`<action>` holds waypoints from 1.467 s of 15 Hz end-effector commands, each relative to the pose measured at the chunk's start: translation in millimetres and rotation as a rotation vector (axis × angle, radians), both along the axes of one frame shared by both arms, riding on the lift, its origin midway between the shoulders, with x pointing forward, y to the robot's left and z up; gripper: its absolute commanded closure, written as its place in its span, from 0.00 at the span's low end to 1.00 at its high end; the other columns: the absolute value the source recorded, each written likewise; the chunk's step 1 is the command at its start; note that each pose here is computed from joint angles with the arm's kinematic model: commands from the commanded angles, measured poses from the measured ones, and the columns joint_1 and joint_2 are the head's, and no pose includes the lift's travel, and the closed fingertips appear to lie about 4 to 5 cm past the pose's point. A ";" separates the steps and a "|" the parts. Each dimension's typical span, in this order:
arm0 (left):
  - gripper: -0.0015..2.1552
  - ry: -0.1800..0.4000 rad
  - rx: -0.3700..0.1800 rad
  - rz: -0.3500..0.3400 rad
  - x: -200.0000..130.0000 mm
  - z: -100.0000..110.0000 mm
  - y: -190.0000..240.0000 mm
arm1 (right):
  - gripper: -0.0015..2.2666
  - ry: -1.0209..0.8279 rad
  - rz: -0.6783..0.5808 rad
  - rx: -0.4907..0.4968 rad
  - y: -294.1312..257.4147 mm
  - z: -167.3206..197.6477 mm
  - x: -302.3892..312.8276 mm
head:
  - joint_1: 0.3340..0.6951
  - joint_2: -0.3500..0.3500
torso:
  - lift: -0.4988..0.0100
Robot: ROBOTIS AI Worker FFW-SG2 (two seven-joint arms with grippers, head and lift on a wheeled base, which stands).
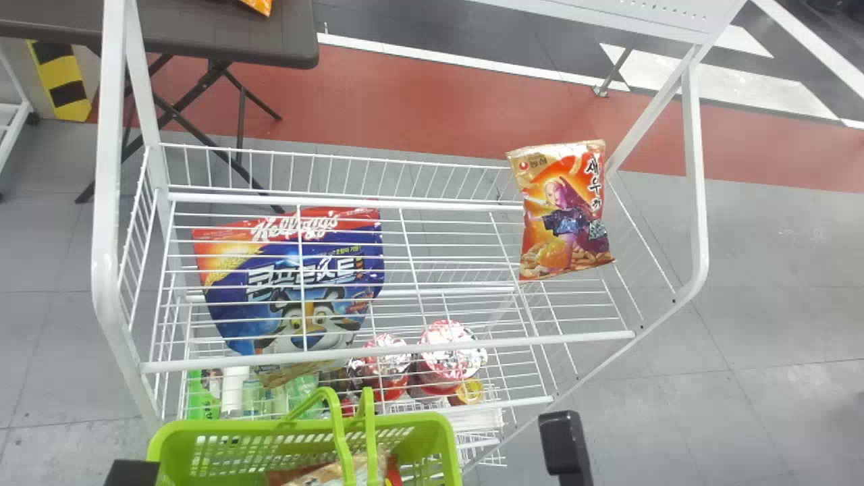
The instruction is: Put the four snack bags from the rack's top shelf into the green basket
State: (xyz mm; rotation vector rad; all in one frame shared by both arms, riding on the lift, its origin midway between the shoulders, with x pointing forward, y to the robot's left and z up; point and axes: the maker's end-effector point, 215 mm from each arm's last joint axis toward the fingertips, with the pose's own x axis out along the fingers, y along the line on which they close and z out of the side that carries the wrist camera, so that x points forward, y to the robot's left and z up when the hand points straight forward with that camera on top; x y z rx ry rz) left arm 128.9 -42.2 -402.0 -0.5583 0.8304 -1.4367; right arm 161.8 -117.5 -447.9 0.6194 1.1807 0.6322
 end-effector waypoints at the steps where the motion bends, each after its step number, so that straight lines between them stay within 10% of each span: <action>1: 0.88 0.001 -0.002 -0.004 -2.6 1.3 -0.5 | 0.93 0.069 0.029 0.075 22.1 -7.2 -8.2 | 1.00 0.00 | 0.98; 5: 0.88 0.000 -0.002 -0.011 -4.4 1.5 -1.1 | 0.89 0.153 0.055 0.094 37.9 -39.5 -13.2 | 1.00 0.00 | 0.98; 6: 0.88 0.000 -0.003 -0.012 -4.6 1.7 -1.1 | 0.62 0.177 0.050 0.093 34.5 -47.8 -17.2 | 1.00 0.00 | 0.98; 7: 0.88 0.000 -0.003 -0.012 -4.6 1.7 -1.1 | 0.09 0.193 0.048 0.102 31.6 -52.1 -21.0 | 1.00 0.00 | 0.98; 8: 0.88 0.000 -0.002 -0.012 -4.2 1.4 -1.1 | 0.00 0.178 0.038 0.100 27.5 -54.5 -16.5 | 1.00 0.00 | 0.98; 16: 0.88 0.000 -0.001 -0.007 -3.0 0.9 -2.0 | 0.02 -0.177 -0.102 -0.173 -61.1 -53.1 64.1 | 1.00 0.00 | 0.98; 22: 0.88 0.001 0.004 -0.007 -3.1 -0.2 -2.4 | 0.03 -0.611 -0.201 -0.256 -106.8 28.3 156.8 | 1.00 0.00 | 0.98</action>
